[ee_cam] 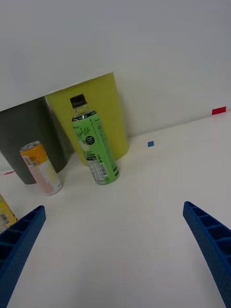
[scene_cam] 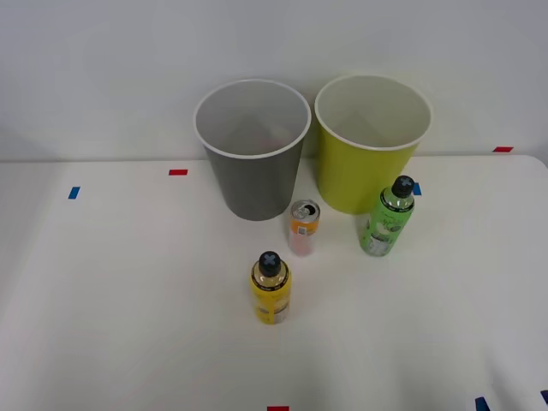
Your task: Put cans in the gray bin, plastic bottles in the light green bin
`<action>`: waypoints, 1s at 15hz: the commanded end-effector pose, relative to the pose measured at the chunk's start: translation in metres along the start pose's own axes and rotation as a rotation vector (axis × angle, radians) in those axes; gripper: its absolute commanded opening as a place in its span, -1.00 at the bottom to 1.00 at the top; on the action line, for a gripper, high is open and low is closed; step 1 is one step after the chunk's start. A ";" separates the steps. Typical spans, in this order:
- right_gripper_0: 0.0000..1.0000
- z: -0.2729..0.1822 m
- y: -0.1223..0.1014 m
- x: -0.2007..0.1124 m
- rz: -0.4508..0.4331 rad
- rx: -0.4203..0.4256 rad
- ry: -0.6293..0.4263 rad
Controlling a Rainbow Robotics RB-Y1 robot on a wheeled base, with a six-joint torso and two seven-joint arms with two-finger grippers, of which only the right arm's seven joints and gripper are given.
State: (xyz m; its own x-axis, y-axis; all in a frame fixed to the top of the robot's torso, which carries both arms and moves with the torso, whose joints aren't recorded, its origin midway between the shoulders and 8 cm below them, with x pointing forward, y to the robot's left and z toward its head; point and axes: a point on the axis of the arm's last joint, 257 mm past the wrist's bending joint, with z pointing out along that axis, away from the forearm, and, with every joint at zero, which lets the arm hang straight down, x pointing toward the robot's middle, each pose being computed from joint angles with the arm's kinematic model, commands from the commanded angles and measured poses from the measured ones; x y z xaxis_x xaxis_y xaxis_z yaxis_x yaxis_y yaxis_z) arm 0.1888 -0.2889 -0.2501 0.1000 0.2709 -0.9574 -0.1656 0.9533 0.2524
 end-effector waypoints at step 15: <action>0.97 -0.004 0.000 -0.010 -0.033 -0.054 -0.005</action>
State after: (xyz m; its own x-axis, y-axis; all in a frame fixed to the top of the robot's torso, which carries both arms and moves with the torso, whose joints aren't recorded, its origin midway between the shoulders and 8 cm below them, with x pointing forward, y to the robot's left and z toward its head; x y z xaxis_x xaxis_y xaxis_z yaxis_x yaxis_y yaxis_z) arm 0.1844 -0.2929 -0.2428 0.1047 0.2481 -0.9630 -0.2035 0.9532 0.2235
